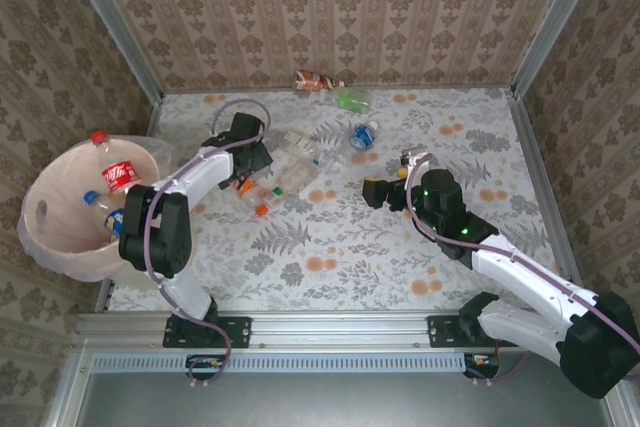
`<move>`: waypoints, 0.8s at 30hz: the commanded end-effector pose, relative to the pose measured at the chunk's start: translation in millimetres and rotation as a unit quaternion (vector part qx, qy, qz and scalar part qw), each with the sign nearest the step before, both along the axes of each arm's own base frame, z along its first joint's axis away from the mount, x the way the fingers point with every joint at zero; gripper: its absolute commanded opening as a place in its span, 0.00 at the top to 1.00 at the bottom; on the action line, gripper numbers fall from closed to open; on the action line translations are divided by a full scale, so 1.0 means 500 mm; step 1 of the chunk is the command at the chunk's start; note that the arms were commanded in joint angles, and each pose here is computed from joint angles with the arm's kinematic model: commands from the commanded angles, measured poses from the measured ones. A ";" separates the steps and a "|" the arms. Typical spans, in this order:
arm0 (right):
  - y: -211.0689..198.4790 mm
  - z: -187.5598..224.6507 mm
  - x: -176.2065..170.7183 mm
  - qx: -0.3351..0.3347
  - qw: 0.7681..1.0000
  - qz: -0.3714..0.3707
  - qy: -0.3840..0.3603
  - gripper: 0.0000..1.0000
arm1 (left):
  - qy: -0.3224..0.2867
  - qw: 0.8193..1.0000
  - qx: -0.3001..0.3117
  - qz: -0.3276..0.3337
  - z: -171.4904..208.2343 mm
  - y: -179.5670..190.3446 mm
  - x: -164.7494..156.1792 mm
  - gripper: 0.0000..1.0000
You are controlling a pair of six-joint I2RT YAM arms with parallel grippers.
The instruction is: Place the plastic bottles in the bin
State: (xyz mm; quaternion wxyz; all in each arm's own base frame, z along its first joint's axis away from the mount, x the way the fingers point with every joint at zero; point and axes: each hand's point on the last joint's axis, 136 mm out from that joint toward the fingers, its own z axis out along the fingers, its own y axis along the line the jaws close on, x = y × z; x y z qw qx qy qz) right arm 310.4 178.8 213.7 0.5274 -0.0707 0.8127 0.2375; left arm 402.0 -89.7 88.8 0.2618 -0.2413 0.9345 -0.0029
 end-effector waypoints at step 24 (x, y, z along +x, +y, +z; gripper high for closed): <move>-0.017 0.002 -0.006 -0.002 1.000 -0.019 -0.003 0.00 | -0.020 0.998 -0.052 -0.016 -0.070 -0.015 0.001 0.28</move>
